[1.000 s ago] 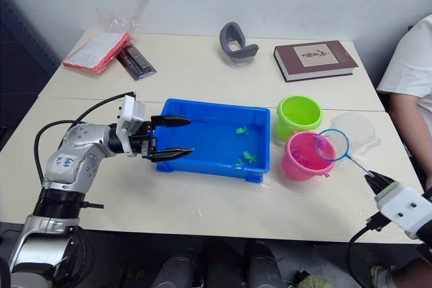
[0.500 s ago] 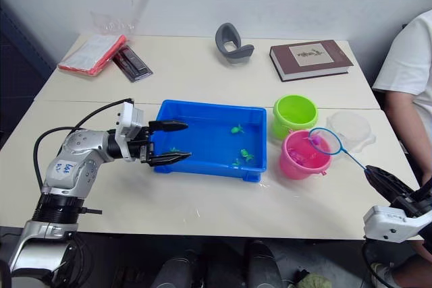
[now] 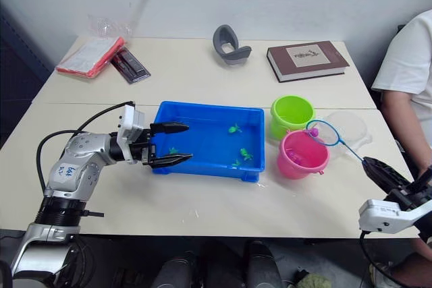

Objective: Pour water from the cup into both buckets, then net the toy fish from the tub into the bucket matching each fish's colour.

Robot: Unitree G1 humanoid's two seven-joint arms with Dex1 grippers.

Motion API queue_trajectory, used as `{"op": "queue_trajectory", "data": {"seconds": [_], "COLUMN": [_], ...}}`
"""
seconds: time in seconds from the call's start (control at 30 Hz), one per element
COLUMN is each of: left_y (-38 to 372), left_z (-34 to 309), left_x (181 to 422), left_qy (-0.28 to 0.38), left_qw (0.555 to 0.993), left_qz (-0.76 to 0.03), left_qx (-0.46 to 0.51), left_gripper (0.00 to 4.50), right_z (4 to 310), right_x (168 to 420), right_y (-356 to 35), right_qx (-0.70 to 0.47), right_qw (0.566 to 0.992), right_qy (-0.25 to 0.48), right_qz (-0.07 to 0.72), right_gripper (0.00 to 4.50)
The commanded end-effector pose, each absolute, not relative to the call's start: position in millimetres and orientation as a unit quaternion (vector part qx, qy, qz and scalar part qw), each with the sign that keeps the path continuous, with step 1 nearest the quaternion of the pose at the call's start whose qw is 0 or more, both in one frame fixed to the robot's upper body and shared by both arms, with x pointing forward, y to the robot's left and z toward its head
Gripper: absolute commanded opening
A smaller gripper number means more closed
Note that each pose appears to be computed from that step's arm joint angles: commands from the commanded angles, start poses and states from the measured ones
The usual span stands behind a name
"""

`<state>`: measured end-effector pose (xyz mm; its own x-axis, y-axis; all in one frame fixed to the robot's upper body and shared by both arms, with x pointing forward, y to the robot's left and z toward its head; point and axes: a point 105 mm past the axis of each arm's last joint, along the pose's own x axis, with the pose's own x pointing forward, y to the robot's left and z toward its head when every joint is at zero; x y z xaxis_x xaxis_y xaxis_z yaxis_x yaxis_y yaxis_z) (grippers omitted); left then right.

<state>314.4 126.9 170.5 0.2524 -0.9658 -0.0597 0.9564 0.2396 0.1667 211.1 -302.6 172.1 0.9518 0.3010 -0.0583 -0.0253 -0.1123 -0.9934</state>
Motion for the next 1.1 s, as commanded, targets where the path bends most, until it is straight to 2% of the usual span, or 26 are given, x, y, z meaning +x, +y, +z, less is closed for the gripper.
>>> {"op": "queue_trajectory", "data": {"seconds": [0.03,0.1,0.27,0.37,0.43,0.5,0.57,0.63,0.67,0.73,0.8,0.9,1.0,1.1], "left_y": [129,128,127,129,130,131,132,137,143,152,160,165,168,167], "left_z": [179,181,180,181,180,179,179,180,180,179,177,175,174,172], "left_x": [313,313,313,313,312,312,312,313,313,313,312,310,305,302], "left_qy": [-0.049,-0.052,-0.051,-0.053,-0.051,-0.048,-0.048,-0.049,-0.051,-0.053,-0.050,-0.045,-0.041,-0.036], "left_qw": [0.788,0.788,0.788,0.791,0.791,0.792,0.793,0.796,0.799,0.806,0.813,0.818,0.823,0.828], "left_qz": [-0.607,-0.606,-0.606,-0.602,-0.602,-0.601,-0.600,-0.595,-0.589,-0.579,-0.569,-0.560,-0.553,-0.546], "left_qx": [0.093,0.093,0.095,0.093,0.093,0.094,0.096,0.103,0.108,0.113,0.116,0.121,0.120,0.120], "left_gripper": [4.41,4.41,4.41,4.41,4.41,4.41,4.41,4.41,4.41,4.41,4.41,4.41,4.41,4.41], "right_z": [174,179,163,178,184,194,202,222,229,237,238,235,222,219], "right_x": [211,214,205,210,211,214,215,220,224,231,239,252,265,280], "right_y": [-288,-298,-289,-304,-301,-290,-283,-270,-256,-225,-205,-190,-173,-166], "right_qx": [-0.732,-0.737,-0.723,-0.732,-0.726,-0.683,-0.663,-0.603,-0.559,-0.502,-0.488,-0.489,-0.535,-0.567], "right_qw": [0.654,0.656,0.665,0.665,0.671,0.709,0.724,0.766,0.789,0.802,0.795,0.786,0.732,0.696], "right_qy": [-0.118,-0.109,-0.100,-0.097,-0.109,-0.131,-0.145,-0.164,-0.168,-0.168,-0.149,-0.108,-0.055,-0.044], "right_qz": [0.150,0.120,0.155,0.108,0.104,0.116,0.126,0.150,0.191,0.276,0.329,0.363,0.419,0.438], "right_gripper": [0.00,0.00,0.00,0.00,0.00,0.00,0.00,0.00,0.00,0.00,0.00,0.00,0.00,0.00]}}
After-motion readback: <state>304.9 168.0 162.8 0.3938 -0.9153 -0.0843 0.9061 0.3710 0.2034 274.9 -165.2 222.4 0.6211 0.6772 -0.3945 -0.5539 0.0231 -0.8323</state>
